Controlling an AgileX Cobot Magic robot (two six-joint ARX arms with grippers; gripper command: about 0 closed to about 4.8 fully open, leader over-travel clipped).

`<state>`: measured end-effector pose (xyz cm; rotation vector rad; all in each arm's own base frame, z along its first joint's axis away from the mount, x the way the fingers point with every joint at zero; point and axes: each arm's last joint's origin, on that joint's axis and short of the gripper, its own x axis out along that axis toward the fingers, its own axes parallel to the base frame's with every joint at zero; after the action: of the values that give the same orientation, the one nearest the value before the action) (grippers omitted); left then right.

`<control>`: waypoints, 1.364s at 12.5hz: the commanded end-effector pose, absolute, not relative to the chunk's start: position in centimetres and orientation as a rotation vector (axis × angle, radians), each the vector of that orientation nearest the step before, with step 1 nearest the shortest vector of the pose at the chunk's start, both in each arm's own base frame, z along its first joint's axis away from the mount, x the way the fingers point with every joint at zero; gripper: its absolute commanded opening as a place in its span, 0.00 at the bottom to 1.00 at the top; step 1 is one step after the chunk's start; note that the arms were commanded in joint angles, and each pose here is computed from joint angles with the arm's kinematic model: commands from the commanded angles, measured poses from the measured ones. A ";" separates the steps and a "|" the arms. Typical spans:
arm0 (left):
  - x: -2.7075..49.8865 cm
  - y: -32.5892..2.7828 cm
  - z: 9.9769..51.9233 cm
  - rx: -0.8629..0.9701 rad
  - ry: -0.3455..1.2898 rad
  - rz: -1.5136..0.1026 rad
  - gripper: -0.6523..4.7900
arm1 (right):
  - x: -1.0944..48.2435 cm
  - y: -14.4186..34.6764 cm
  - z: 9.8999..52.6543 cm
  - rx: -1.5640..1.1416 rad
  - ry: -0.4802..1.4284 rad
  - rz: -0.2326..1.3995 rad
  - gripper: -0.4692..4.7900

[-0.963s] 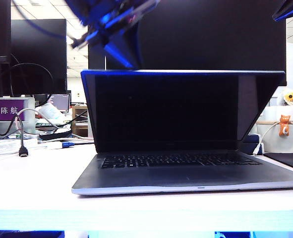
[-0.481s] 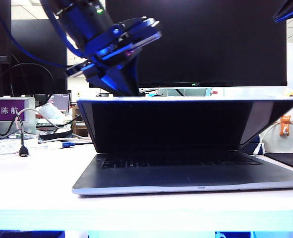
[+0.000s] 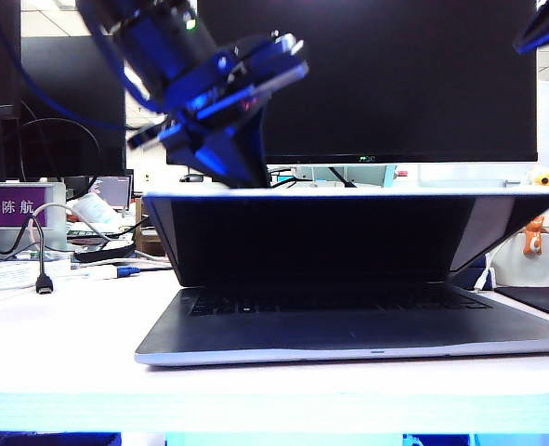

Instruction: Close the lid of the gray laptop.

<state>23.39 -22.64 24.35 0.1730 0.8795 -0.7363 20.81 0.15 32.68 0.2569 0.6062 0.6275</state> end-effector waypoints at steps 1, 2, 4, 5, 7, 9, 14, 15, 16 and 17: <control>22.6 -22.6 23.0 0.167 0.929 -0.757 0.11 | 20.8 0.2 33.0 0.246 0.583 0.639 0.08; 22.4 -22.5 22.5 0.162 0.948 -0.761 0.11 | 20.8 0.2 33.0 0.246 0.583 0.639 0.08; 22.3 -22.3 22.0 0.168 0.964 -0.757 0.11 | 20.8 0.2 33.0 0.245 0.582 0.639 0.08; 22.2 -22.3 22.1 0.164 0.965 -0.765 0.11 | 20.8 0.2 33.0 0.246 0.583 0.639 0.08; 22.1 -22.3 22.0 0.167 0.980 -0.768 0.11 | 20.8 0.2 33.0 0.246 0.583 0.639 0.08; 22.0 -22.1 21.5 0.170 0.992 -0.765 0.11 | 20.8 0.2 33.0 0.246 0.583 0.638 0.08; 21.8 -22.0 21.1 0.155 0.993 -0.762 0.11 | 20.8 0.2 33.0 0.245 0.582 0.638 0.08; 21.7 -21.9 21.4 0.154 0.986 -0.772 0.11 | 20.8 0.2 33.0 0.246 0.582 0.639 0.08; 21.6 -21.6 22.1 0.177 0.938 -0.751 0.11 | 20.8 0.2 33.0 0.246 0.584 0.639 0.08; 21.2 -21.2 23.7 0.184 0.862 -0.753 0.11 | 20.8 0.2 32.9 0.248 0.589 0.639 0.08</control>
<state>21.38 -21.38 22.19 0.1782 0.9507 -0.7476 20.83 0.15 32.68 0.2560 0.6046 0.6281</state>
